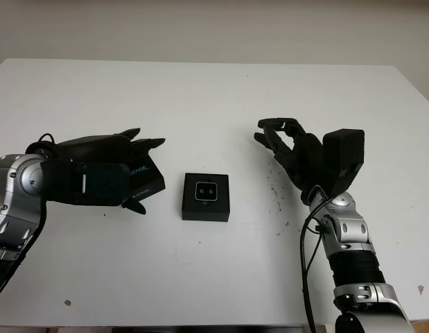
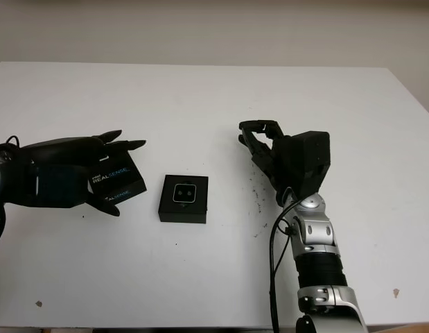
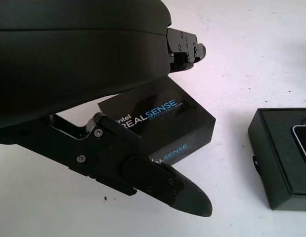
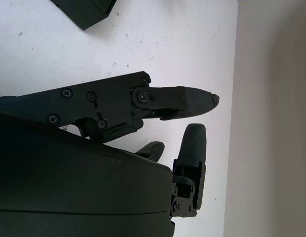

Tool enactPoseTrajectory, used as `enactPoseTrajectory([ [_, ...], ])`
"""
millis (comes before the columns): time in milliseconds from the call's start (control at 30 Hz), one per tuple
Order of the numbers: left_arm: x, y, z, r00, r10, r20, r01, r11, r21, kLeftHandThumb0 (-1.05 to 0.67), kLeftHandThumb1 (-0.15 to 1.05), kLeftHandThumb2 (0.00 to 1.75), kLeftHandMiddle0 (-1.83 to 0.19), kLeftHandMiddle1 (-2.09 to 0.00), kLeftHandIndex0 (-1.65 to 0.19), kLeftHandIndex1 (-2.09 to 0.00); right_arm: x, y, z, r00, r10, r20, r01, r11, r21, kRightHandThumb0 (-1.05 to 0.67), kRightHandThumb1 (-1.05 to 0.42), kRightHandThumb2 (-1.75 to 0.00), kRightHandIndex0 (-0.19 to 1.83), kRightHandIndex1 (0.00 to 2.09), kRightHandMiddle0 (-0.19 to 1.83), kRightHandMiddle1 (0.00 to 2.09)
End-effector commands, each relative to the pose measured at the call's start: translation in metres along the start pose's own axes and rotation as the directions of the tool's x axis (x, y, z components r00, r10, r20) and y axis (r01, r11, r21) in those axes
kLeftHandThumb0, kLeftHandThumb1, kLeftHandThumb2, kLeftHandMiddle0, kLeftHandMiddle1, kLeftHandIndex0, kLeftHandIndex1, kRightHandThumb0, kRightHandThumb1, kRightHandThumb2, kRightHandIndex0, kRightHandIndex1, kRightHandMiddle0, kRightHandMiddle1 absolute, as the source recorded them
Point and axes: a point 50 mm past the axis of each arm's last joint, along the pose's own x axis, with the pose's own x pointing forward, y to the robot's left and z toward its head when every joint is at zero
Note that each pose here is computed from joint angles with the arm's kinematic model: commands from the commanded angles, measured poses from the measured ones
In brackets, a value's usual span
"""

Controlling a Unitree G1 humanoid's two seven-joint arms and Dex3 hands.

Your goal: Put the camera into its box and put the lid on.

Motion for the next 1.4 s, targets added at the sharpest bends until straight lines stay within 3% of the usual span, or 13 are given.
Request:
enactPoseTrajectory([
  [0, 0.003, 0.007, 0.003, 0.999, 0.033, 0.009, -0.033, 0.999, 0.017, -0.73, 0.86, 0.06, 0.10, -0.06, 0.02, -0.06, 0.001, 0.001, 0.004, 1.000, 0.006, 0.020, -0.006, 1.000, -0.004, -0.57, -1.05, -0.32, 0.16, 0.62, -0.03, 1.56],
  [533, 0.023, 0.003, -0.009, 0.995, 0.093, -0.020, -0.092, 0.995, 0.049, -0.66, 0.85, 0.05, 0.12, -0.05, -0.05, -0.06, 0.000, 0.002, 0.002, 1.000, 0.007, 0.018, -0.007, 1.000, -0.007, -0.57, -1.05, -0.33, 0.15, 0.63, -0.03, 1.54],
  [1367, 0.039, -0.025, -0.023, 0.994, -0.108, 0.005, 0.108, 0.991, -0.077, -0.68, 0.83, 0.05, 0.13, -0.06, -0.09, -0.07, -0.002, 0.000, 0.002, 1.000, 0.005, 0.016, -0.005, 1.000, -0.004, -0.56, -1.05, -0.33, 0.14, 0.64, -0.04, 1.53],
])
